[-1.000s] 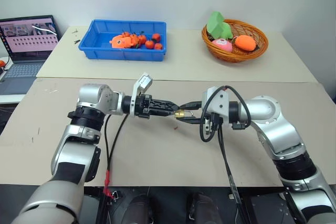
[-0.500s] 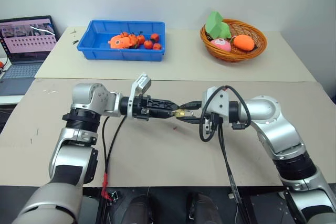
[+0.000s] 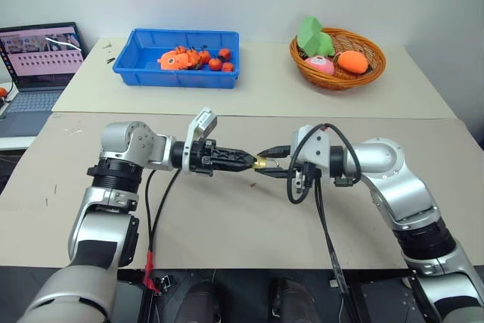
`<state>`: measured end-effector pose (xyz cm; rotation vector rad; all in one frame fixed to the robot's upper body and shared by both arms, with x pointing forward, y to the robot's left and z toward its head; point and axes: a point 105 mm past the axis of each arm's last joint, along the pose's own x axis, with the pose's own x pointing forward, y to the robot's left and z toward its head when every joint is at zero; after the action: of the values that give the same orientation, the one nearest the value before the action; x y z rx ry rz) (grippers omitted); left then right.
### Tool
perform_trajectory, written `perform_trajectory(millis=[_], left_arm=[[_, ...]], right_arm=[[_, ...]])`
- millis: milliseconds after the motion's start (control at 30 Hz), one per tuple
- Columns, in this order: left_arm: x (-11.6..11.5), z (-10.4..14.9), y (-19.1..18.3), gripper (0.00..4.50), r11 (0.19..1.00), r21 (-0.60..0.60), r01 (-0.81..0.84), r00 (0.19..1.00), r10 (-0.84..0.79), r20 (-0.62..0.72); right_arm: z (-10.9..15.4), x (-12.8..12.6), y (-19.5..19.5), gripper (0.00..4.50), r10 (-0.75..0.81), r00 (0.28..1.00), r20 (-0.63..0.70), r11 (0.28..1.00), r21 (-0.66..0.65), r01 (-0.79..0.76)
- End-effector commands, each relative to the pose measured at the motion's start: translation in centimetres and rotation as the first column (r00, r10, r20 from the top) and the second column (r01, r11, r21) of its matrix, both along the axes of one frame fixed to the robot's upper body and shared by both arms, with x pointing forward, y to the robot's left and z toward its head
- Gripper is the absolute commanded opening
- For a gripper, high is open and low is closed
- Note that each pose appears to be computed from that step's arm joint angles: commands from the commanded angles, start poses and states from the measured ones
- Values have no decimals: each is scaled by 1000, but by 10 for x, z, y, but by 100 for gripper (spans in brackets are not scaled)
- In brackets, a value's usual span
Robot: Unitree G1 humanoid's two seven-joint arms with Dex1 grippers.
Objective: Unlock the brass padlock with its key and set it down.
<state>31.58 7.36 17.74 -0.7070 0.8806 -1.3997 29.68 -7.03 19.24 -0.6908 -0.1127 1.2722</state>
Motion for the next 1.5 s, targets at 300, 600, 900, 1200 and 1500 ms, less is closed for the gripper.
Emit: perform_trajectory(millis=[300,600,900,1200,1500], left_arm=[[1,10,-3,4,1000,-27,6,999,-5,33],[6,15,-5,4,998,-57,-5,998,9,56],[2,12,-8,4,999,-37,22,996,-19,92],[3,12,-10,199,999,-41,26,992,-21,128],[6,9,-11,440,999,-37,14,994,-10,109]], right_arm=[[12,-3,1,91,13,998,60,1000,18,-14],[12,-3,1,91,12,998,62,1000,17,-13],[11,-4,1,91,12,998,59,1000,15,-13],[10,-4,1,91,15,998,56,1000,12,-15],[10,-4,1,91,17,998,56,1000,8,-17]])
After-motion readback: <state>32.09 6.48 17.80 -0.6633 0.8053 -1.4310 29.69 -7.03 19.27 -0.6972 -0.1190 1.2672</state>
